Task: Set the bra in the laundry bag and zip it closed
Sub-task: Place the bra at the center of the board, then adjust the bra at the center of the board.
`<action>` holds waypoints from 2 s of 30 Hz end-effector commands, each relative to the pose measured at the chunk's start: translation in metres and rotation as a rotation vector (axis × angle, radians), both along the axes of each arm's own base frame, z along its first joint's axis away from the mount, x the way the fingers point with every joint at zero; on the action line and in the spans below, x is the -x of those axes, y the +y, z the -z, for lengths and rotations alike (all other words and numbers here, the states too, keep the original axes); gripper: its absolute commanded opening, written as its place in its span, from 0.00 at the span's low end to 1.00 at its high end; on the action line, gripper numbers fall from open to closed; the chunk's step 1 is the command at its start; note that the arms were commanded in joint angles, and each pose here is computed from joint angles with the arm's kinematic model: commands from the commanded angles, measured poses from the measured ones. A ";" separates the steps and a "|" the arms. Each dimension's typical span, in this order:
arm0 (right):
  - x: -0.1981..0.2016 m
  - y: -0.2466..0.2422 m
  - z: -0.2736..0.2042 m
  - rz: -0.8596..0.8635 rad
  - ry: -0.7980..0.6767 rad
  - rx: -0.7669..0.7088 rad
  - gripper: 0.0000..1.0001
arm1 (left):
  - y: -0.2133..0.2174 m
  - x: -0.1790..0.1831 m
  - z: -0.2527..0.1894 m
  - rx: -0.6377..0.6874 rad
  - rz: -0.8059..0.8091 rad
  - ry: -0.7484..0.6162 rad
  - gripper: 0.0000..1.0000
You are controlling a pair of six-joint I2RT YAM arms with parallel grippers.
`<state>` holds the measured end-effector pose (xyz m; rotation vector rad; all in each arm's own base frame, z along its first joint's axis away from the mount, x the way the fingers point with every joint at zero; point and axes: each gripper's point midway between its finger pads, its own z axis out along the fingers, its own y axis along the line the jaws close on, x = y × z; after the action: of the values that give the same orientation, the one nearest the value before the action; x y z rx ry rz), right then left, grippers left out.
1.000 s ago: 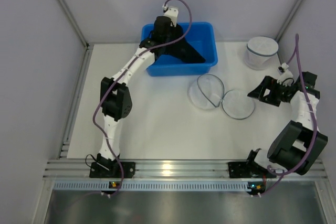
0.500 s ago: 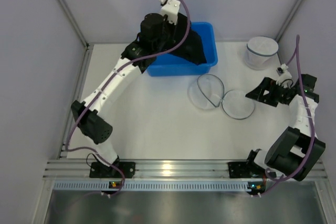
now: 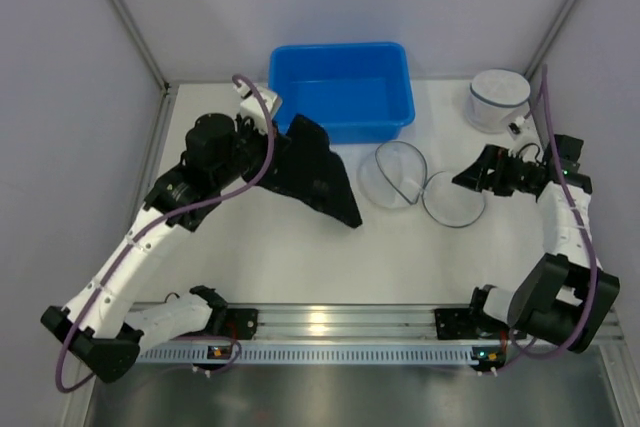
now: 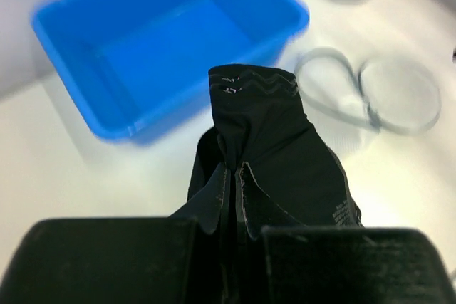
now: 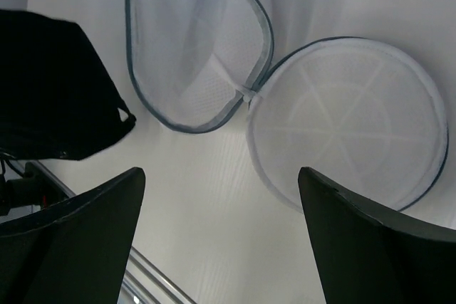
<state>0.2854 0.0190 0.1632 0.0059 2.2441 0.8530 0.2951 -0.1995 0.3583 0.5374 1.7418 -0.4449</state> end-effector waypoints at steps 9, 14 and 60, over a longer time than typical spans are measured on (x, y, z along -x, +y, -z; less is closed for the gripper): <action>-0.007 0.063 -0.026 -0.157 -0.128 0.081 0.90 | 0.041 0.033 0.142 -0.169 -0.101 0.266 0.00; -0.002 0.094 -0.019 -0.246 -0.128 0.107 0.90 | 0.087 0.023 0.200 -0.346 -0.318 0.326 0.00; 0.044 0.190 0.074 -0.602 0.106 0.180 0.51 | 0.249 0.045 0.340 -0.452 -0.248 0.969 0.58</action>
<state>0.2440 0.2069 0.0899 -0.7039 2.4663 0.9666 0.2614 0.0434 0.0197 0.3804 2.8226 -0.1443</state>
